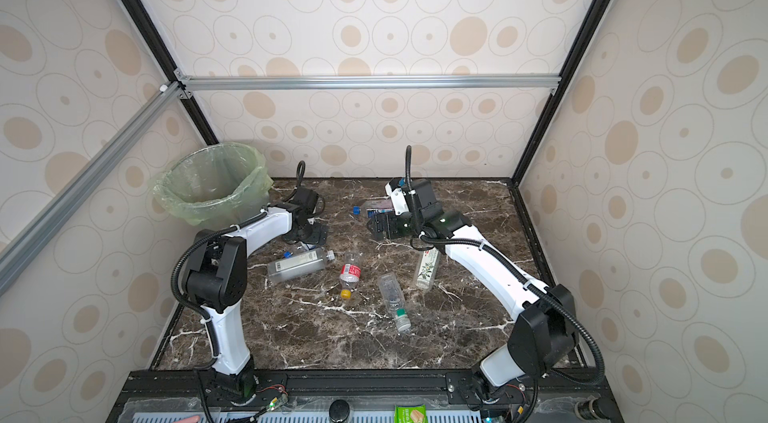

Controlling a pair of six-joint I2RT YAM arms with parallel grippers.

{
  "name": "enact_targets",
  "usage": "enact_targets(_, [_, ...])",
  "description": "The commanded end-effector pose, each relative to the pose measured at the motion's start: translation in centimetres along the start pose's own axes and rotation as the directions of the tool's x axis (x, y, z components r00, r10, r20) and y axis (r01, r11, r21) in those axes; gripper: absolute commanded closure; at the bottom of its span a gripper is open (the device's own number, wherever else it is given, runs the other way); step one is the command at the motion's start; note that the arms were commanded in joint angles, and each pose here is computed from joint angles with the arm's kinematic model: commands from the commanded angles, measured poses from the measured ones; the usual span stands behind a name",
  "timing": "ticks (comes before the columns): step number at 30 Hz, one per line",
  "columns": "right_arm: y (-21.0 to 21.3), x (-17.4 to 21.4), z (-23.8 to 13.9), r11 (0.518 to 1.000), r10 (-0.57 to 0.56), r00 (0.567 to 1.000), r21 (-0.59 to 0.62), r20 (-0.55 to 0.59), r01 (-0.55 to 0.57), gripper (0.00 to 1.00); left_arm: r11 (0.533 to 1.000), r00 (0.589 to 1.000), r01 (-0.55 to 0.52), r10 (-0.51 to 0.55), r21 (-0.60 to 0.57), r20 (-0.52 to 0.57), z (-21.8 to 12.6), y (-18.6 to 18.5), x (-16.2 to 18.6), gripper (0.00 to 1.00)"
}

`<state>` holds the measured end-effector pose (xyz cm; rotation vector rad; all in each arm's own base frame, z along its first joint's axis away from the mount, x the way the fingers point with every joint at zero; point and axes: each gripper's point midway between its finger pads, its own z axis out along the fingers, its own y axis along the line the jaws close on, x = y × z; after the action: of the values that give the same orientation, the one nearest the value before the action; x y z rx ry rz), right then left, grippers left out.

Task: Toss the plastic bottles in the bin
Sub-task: 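Close the left gripper on the blue-label bottle's bottom and lift it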

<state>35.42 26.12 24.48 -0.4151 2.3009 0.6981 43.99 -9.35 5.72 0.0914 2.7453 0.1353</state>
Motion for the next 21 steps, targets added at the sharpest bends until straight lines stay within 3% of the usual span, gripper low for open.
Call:
enact_targets(1, [0.0, 0.6, 0.6, 1.000, 0.003, 1.000, -0.010, -0.022, -0.004, 0.00, 1.000, 1.000, -0.010, 0.010, 0.020, 0.029, 0.1, -0.3, -0.9, 0.04])
enact_targets(14, [-0.4, 0.9, 0.1, 1.000, 0.024, 1.000, -0.005, -0.014, -0.025, 0.00, 1.000, 1.000, -0.014, 0.014, 0.022, 0.027, 2.0, -0.4, -1.7, 0.19])
enact_targets(21, [-0.8, 1.0, 0.0, 0.999, 0.043, 0.999, 0.002, -0.011, -0.043, 0.00, 1.000, 0.996, -0.007, 0.004, 0.029, 0.088, 1.4, -0.5, -3.9, 0.36])
